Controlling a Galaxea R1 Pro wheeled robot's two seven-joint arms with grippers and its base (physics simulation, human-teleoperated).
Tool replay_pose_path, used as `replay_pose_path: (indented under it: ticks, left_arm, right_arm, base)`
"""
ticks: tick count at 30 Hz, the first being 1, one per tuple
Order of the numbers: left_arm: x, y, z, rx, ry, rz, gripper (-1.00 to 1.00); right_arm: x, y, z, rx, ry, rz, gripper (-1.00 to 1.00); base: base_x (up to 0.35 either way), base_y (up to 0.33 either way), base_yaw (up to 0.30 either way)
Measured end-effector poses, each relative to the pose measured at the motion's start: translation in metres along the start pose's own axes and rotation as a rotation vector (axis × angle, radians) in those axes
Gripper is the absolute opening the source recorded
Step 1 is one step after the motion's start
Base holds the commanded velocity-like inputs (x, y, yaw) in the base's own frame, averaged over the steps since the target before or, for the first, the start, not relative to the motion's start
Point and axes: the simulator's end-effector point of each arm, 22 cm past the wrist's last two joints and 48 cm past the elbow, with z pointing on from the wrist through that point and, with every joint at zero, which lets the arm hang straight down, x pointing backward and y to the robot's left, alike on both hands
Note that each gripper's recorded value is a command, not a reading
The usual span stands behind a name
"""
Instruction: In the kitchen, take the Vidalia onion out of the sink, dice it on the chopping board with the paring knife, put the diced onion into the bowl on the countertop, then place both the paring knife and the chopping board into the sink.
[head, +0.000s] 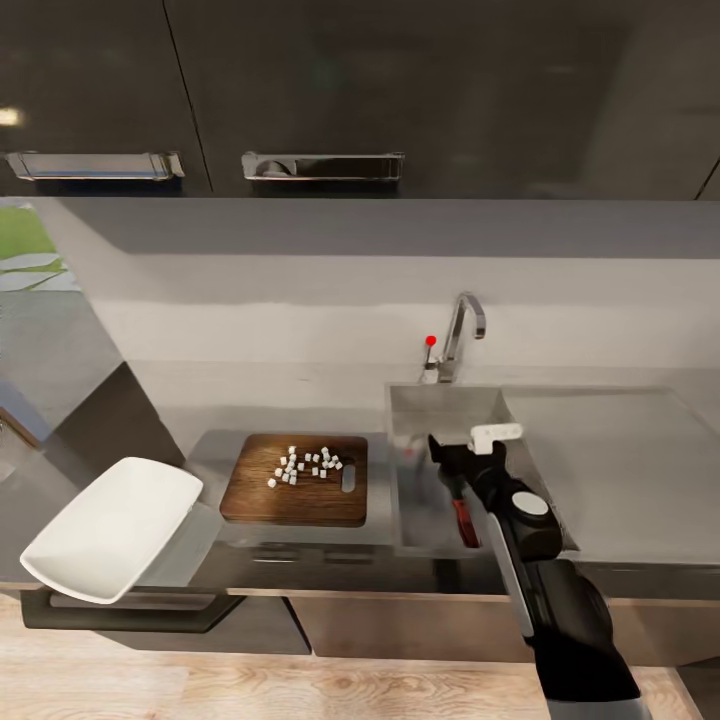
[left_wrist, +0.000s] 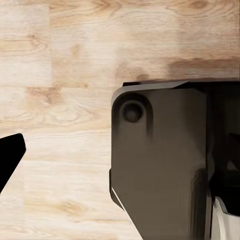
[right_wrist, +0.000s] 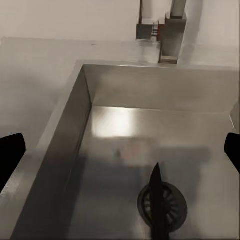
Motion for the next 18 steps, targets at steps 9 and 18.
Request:
replay_pose_path:
  ticks: [9,18]
  left_arm:
    - [0.0,0.0,0.0,0.0,0.0,0.0,1.0]
    - [0.0,0.0,0.0,0.0,0.0,0.0,1.0]
  right_arm:
    - [0.013,0.002,-0.001,-0.003,0.057,0.004,1.0]
    - [0.023,0.003,-0.001,-0.002,0.093,0.008,1.0]
  base:
    - [0.0,0.303,0.0]
    - [0.0,0.128,0.0]
